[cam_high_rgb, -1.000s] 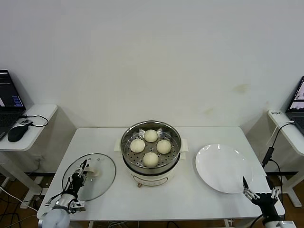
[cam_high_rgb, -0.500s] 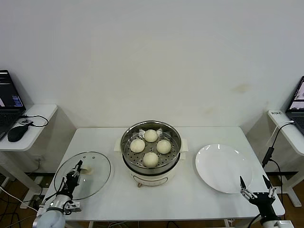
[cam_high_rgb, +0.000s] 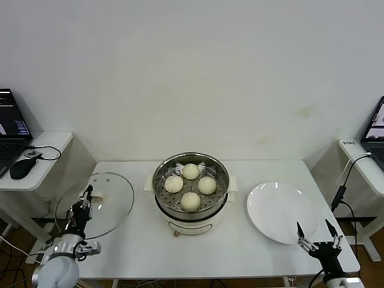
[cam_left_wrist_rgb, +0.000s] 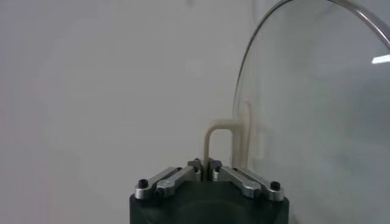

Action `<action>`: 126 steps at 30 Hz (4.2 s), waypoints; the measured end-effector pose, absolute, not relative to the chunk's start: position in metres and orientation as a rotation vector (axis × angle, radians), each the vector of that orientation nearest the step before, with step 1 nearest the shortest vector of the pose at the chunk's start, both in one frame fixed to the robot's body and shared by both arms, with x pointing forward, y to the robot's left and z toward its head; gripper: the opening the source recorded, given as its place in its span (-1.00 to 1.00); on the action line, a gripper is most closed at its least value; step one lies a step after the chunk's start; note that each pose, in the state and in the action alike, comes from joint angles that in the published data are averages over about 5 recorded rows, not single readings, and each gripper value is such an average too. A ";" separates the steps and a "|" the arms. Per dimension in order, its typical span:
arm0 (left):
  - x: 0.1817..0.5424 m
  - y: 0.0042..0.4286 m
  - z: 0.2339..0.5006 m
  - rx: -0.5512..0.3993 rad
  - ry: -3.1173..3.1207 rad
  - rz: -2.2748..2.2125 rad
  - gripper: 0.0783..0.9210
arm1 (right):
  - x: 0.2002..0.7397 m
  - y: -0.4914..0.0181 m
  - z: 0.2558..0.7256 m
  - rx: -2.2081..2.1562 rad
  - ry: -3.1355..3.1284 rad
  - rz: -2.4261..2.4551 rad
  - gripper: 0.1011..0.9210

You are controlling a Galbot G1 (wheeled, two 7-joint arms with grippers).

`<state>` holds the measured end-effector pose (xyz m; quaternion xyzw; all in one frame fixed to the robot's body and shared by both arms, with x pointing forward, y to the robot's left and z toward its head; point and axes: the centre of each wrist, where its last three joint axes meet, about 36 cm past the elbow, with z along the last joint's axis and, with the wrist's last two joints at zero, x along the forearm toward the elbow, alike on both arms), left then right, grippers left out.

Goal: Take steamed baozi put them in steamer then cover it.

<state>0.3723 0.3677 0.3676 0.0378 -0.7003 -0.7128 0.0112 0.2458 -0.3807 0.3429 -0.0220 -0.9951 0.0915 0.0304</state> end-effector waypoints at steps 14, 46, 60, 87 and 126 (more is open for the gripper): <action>0.380 0.310 0.440 0.153 -2.348 -2.177 -0.87 | 0.246 -0.362 0.329 -0.053 -3.035 0.422 0.76; 0.429 0.144 0.464 -0.053 -2.331 -2.151 -0.87 | 0.245 -0.331 0.300 -0.130 -2.962 0.632 0.76; 0.437 0.072 0.462 -0.108 -2.360 -2.148 -0.87 | 0.243 -0.327 0.292 -0.113 -2.942 0.653 0.76; 0.449 0.045 0.431 -0.138 -2.251 -2.192 -0.87 | 0.243 -0.321 0.284 -0.097 -2.934 0.642 0.76; 0.372 0.097 0.461 -0.135 -2.451 -2.070 0.76 | 0.240 -0.323 0.281 -0.068 -2.920 0.636 0.76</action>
